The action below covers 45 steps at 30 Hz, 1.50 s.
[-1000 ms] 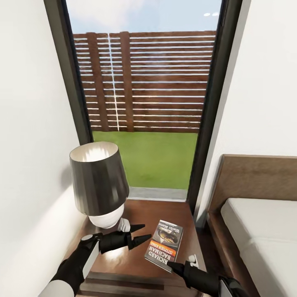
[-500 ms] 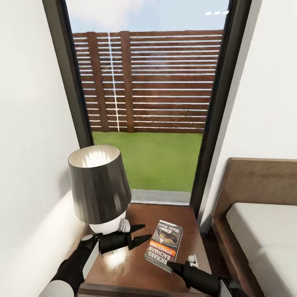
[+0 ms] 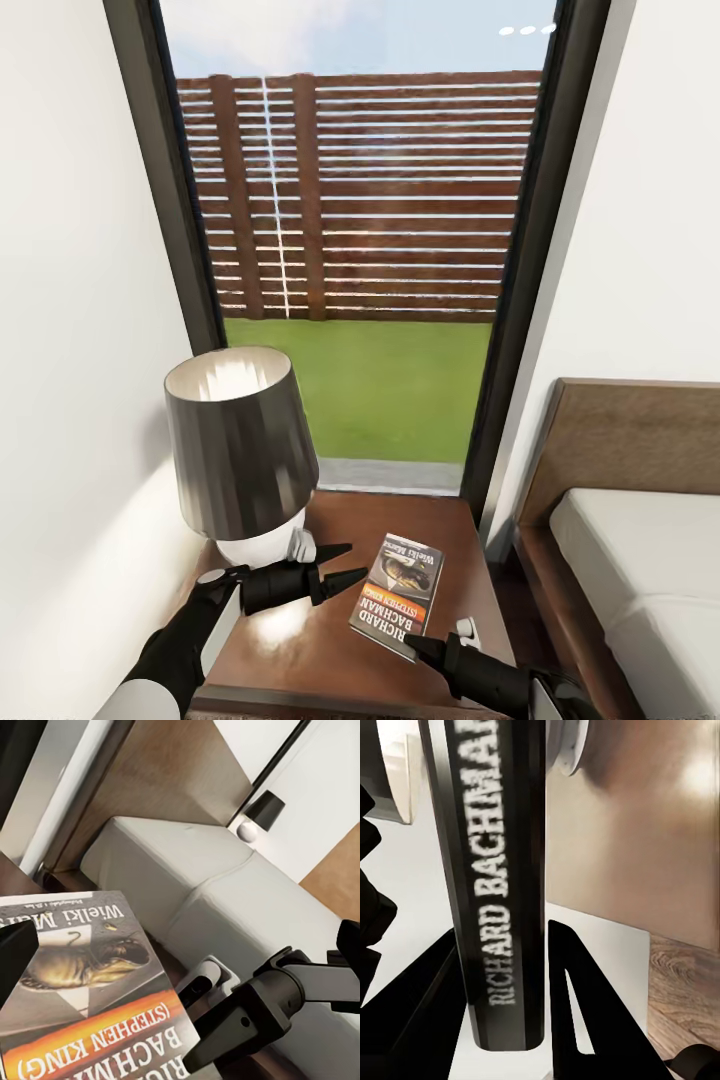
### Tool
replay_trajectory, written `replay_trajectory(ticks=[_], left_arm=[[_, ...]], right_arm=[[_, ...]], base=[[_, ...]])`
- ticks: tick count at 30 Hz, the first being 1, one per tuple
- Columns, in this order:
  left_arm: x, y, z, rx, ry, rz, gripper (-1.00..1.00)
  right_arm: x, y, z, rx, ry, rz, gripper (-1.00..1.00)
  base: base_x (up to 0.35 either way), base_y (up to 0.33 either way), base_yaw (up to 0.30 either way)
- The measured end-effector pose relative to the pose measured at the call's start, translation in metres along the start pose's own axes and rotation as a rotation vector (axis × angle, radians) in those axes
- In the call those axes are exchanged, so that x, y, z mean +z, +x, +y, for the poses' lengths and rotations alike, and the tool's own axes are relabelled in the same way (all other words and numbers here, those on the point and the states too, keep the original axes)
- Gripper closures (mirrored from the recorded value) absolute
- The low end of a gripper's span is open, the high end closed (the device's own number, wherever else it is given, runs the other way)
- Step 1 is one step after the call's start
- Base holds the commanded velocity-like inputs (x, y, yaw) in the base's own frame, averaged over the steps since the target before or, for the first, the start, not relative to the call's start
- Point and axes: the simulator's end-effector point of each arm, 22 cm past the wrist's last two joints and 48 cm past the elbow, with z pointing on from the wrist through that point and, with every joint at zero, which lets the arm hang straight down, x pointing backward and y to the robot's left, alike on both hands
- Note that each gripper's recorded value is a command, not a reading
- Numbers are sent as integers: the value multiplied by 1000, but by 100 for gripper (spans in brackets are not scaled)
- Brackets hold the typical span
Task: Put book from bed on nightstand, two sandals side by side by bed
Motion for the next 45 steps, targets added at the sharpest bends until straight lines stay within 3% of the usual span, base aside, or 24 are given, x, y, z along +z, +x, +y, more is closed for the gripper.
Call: replay_trajectory(ticks=[29,45], left_arm=[[-3,61,25,1,1,0,-100],[-3,60,25,1,0,0,-100]], right_arm=[[8,20,-62,-1,0,0,100],[8,20,-62,0,-1,-2,100]], base=[[0,0,0],[72,0,0]])
